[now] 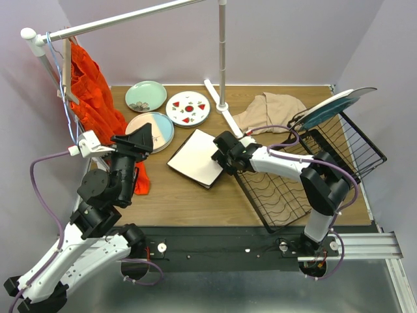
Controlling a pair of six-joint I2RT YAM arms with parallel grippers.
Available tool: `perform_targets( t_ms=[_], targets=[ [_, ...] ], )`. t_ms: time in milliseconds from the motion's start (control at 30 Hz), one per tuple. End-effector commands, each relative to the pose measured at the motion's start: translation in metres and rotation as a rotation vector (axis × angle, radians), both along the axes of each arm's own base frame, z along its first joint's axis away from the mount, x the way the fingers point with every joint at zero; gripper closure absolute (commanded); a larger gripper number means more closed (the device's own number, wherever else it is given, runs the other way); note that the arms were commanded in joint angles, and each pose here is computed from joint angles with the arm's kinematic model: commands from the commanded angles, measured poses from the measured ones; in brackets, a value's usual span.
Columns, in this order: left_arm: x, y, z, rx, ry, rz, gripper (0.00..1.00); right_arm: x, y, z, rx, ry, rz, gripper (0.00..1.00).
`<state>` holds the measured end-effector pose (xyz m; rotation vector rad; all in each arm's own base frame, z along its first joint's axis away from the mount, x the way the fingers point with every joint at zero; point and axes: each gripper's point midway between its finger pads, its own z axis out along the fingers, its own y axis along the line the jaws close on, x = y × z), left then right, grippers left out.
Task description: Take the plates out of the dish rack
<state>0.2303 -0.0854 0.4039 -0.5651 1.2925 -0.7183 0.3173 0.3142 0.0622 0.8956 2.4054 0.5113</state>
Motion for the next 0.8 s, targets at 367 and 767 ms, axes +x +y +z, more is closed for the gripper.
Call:
perform_targets(
  t_ms=[367, 767],
  targets=[
    [-0.001, -0.004, 0.02, -0.03, -0.046, -0.025, 0.36, -0.021, -0.019, 0.004, -0.03, 0.069, -0.025, 0.39],
    [-0.003, -0.001, 0.019, -0.045, -0.048, -0.02, 0.36, -0.021, -0.013, 0.009, -0.016, 0.075, -0.011, 0.42]
  ],
)
